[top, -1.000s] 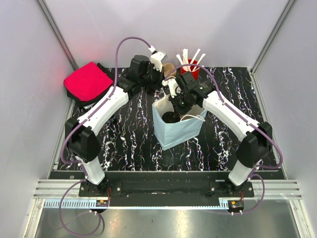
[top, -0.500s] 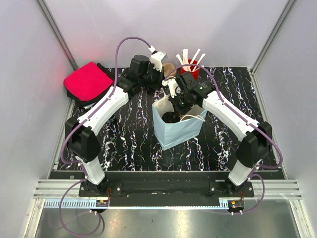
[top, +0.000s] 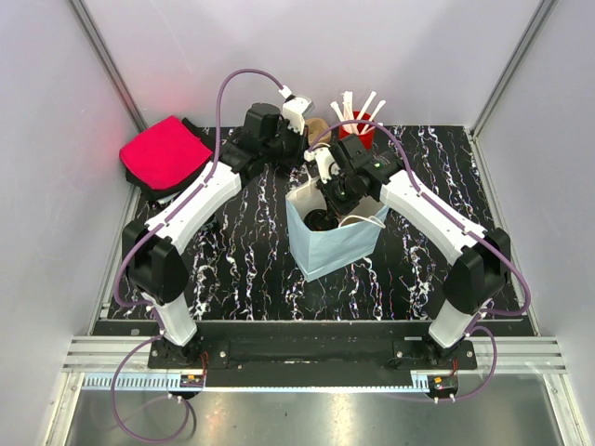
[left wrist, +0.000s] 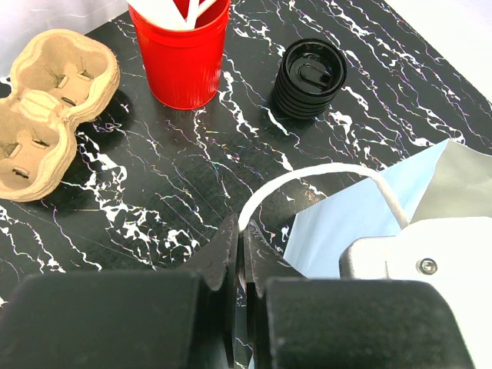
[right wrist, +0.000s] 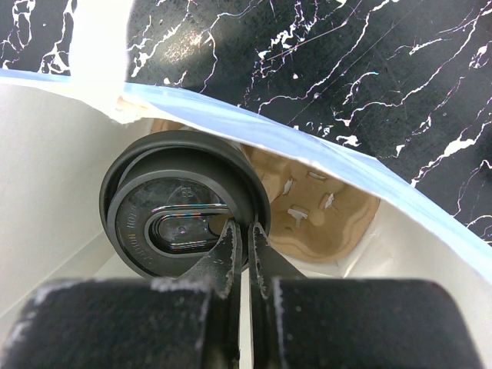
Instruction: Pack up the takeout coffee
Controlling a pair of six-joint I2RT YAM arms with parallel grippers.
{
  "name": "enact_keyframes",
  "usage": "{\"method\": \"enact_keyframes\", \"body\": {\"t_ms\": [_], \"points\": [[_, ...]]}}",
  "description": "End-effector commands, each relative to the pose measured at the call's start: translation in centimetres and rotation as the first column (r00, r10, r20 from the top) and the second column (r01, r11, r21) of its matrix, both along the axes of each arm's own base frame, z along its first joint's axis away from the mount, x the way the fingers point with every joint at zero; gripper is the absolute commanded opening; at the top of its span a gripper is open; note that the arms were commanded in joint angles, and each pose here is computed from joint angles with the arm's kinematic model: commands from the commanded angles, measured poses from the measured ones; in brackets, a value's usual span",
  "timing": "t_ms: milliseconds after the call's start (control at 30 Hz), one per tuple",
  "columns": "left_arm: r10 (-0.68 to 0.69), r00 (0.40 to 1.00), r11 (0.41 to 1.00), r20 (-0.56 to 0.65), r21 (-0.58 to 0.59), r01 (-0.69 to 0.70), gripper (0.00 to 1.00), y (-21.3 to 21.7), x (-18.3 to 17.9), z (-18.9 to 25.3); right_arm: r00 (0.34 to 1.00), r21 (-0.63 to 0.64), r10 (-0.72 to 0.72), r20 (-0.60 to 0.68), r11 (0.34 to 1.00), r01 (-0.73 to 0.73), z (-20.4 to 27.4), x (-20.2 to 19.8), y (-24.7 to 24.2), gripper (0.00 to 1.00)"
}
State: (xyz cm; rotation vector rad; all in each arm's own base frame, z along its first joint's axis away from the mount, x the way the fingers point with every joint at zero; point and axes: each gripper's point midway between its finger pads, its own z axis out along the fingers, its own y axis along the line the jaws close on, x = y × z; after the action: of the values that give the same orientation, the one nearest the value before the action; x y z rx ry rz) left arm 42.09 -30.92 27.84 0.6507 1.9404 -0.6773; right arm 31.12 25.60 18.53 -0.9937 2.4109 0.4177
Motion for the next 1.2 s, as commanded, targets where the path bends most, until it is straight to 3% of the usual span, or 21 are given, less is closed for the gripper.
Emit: {"method": "enact_keyframes", "body": {"t_ms": [0,1167], "points": [[-0.022,0.997,0.998,0.075,-0.058,0.026,0.0,-0.4,-0.53,3.35,0.999,0.036,0.018,0.028,0.999,-0.019,1.08,0.15,1.06,0.0],[-0.022,0.997,0.998,0.075,-0.058,0.026,0.0,-0.55,-0.39,3.5,1.0,0.031,0.024,0.011,0.999,-0.024,0.48,-0.5,0.74,0.0]]}}
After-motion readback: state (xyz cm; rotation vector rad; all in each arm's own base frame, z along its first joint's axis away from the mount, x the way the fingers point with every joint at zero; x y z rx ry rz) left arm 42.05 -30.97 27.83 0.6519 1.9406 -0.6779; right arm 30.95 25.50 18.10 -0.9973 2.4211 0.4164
